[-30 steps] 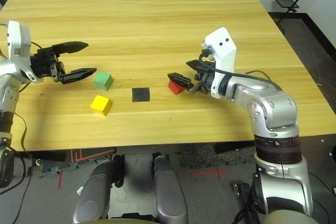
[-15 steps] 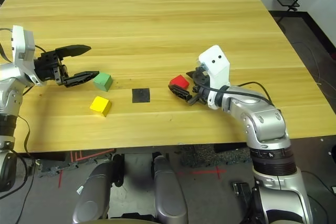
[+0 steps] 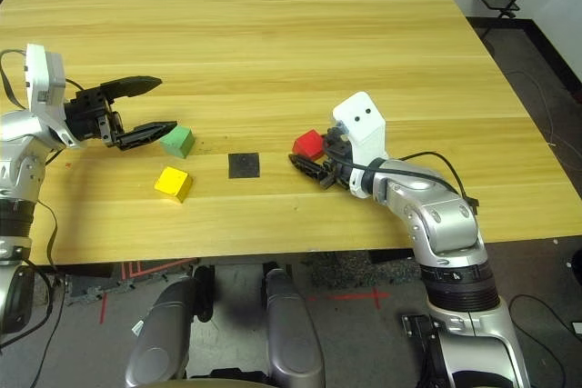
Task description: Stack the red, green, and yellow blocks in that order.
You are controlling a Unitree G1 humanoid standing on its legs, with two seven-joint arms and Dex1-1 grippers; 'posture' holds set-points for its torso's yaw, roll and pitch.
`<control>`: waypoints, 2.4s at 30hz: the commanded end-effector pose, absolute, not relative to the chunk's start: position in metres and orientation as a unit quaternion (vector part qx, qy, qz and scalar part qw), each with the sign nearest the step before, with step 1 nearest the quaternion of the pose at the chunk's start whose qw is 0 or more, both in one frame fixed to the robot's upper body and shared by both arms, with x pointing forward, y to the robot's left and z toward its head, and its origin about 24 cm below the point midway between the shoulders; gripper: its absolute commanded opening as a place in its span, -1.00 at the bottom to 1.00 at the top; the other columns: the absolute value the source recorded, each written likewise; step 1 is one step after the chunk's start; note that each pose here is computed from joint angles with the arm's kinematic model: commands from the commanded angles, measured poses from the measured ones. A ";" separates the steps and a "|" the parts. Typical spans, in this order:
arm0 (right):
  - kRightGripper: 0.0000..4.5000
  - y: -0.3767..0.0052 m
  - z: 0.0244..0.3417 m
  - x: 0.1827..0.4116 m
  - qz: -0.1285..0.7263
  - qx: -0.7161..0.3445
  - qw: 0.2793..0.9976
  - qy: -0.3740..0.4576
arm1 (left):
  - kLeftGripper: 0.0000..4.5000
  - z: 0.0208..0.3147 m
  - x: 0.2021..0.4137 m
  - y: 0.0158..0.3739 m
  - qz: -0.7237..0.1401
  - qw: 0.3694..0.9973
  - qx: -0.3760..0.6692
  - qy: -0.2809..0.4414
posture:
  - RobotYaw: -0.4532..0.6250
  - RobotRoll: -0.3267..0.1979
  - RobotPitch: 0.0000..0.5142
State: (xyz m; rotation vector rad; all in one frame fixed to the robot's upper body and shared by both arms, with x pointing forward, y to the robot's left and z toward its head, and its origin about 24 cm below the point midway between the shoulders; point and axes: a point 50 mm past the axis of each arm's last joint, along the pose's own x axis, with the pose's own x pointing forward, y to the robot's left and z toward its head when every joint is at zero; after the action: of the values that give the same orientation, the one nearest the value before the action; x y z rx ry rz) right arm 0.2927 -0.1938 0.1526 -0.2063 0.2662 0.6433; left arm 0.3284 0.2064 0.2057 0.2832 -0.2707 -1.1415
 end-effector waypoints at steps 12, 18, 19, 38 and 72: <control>-0.08 -0.176 0.189 0.302 0.426 -0.149 0.890 0.063 | 1.00 0.204 0.329 0.203 -0.536 0.824 0.136 -0.126 | 0.36 0.36 0.08; -0.08 -0.162 0.199 0.302 0.571 -0.203 0.793 0.070 | 1.00 0.206 0.329 0.201 -0.535 0.823 0.137 -0.130 | 0.38 0.35 0.07; -0.08 -0.161 0.198 0.302 0.587 -0.211 0.778 0.077 | 1.00 0.206 0.329 0.200 -0.535 0.823 0.136 -0.131 | 0.39 0.34 0.06; -0.08 -0.137 0.191 0.334 0.657 -0.263 0.702 0.075 | 1.00 0.209 0.314 0.201 -0.545 0.818 0.127 -0.135 | 0.55 0.38 0.01; 0.08 -0.128 0.162 0.347 0.657 -0.253 0.706 0.073 | 1.00 0.207 0.315 0.195 -0.543 0.819 0.125 -0.133 | 0.58 0.46 0.06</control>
State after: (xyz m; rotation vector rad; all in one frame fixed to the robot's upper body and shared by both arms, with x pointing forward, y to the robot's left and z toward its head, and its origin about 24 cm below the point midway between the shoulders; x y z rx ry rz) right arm 0.3491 -0.1269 0.1646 -0.5674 0.1482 1.4512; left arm 0.3164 0.1963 0.2114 0.2571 -0.3015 -1.1490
